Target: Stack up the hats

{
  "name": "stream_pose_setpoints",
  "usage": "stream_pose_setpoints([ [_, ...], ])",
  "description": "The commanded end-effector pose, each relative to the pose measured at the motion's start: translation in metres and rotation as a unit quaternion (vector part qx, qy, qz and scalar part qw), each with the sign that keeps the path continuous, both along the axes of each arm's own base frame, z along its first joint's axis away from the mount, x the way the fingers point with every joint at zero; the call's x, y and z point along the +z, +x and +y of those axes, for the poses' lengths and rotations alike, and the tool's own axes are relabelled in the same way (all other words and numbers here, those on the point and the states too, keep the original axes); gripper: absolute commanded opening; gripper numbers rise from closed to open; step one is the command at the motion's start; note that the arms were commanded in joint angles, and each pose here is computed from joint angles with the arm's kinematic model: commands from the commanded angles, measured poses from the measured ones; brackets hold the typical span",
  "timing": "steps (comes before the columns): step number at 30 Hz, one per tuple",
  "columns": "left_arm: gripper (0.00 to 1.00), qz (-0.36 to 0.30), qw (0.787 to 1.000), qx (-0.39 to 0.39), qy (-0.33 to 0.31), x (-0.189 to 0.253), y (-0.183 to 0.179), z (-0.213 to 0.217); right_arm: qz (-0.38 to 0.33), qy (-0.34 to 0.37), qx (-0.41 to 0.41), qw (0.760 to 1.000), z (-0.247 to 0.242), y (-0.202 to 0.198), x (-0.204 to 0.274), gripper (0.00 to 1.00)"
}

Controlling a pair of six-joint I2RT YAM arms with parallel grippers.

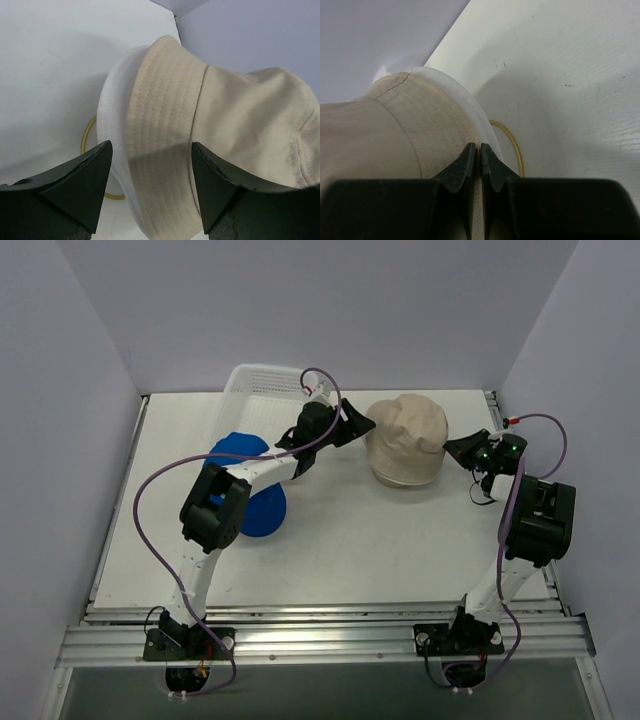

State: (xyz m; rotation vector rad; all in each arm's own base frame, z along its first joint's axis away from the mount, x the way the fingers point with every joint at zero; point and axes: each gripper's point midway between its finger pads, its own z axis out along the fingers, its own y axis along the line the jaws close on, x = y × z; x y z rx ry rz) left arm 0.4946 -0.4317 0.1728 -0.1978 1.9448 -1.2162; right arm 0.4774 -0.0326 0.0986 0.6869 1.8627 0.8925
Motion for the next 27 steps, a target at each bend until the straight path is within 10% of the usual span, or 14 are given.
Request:
stream_pose_setpoints([
  [1,0.73,-0.057,0.998,-0.007,-0.039,0.035,0.01,-0.005,-0.03,-0.029,-0.006,0.999,-0.009,0.009,0.023,0.0],
  [27,0.67,-0.054,0.99,-0.016,-0.128,0.017,0.002,-0.019,-0.046,-0.022,0.009,0.999,-0.004,0.008,0.029,0.0],
])
